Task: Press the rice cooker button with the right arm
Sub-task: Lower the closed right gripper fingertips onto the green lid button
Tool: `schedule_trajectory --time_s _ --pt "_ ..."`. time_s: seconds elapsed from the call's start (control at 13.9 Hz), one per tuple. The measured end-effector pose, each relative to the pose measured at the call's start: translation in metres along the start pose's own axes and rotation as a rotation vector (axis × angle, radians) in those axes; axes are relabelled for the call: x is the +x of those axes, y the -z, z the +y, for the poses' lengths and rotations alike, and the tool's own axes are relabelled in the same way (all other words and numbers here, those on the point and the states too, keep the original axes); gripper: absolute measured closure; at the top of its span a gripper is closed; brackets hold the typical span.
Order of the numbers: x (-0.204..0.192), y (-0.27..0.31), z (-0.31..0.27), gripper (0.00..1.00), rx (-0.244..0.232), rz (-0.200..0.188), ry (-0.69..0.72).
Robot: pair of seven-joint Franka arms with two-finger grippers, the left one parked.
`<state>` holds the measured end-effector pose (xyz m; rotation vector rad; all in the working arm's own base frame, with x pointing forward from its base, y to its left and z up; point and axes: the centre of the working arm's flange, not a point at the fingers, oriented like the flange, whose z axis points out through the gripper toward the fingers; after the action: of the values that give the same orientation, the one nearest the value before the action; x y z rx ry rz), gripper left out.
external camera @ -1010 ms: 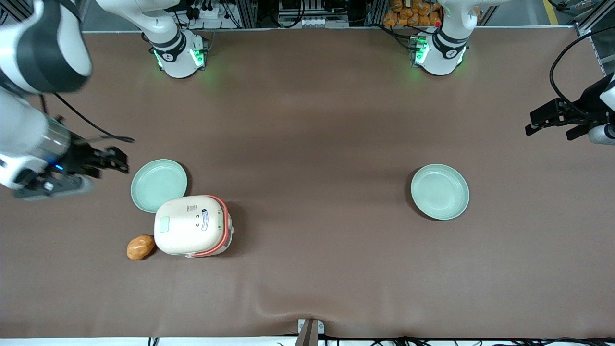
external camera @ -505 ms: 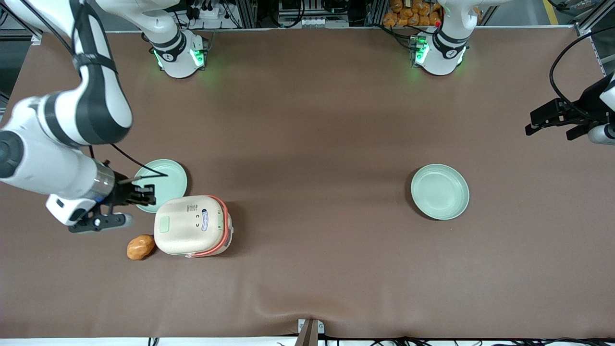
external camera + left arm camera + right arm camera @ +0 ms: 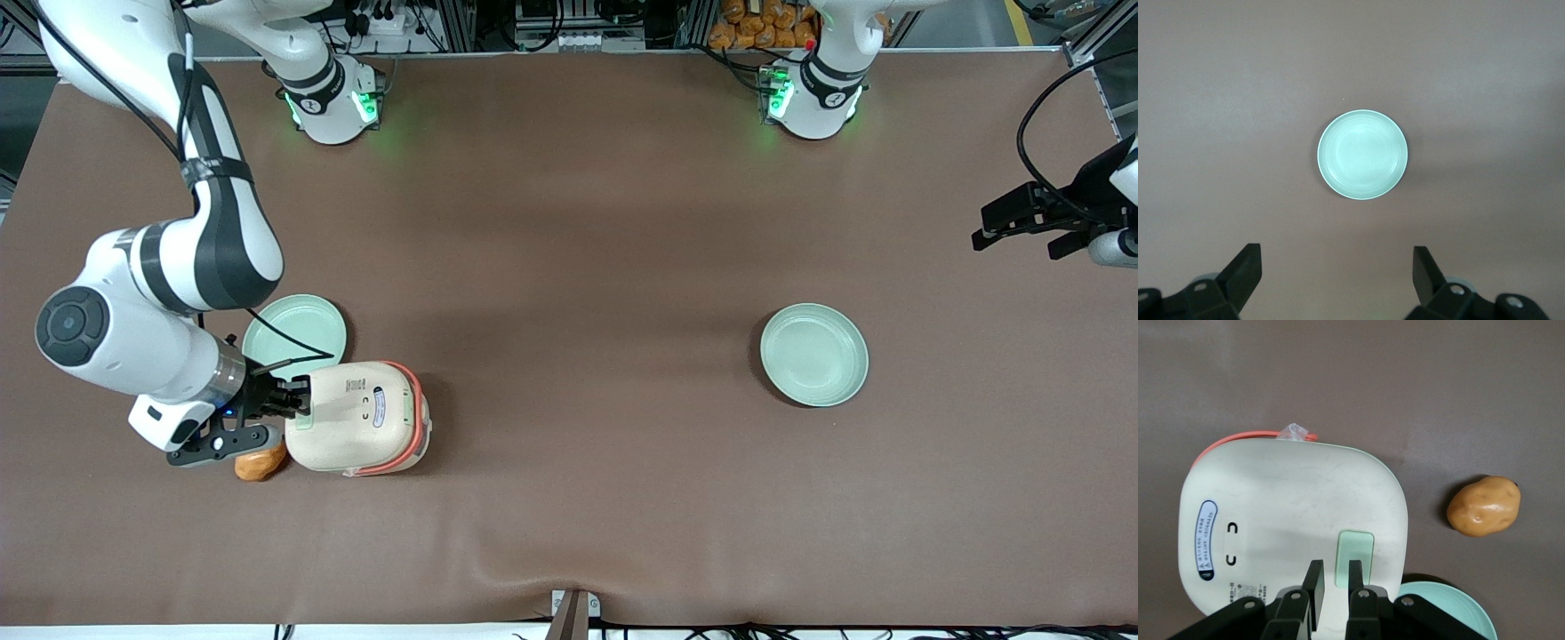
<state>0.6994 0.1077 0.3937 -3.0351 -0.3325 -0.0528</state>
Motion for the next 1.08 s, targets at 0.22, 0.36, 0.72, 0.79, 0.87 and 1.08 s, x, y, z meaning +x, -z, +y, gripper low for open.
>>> schedule_trajectory --time_s 0.22,0.36,0.72,0.79,0.87,1.08 --pt "0.001 -0.007 0.002 0.84 -0.005 -0.010 0.008" --pt "0.001 -0.008 0.002 0.89 -0.006 -0.012 0.009" --pt "0.000 -0.019 0.009 0.89 -0.009 -0.027 0.004" --pt "0.000 -0.021 0.009 0.89 -0.009 -0.030 0.003" --pt "0.000 -0.022 0.009 0.89 -0.009 -0.032 0.003" --pt "0.000 -0.024 0.009 0.88 -0.009 -0.035 0.004"
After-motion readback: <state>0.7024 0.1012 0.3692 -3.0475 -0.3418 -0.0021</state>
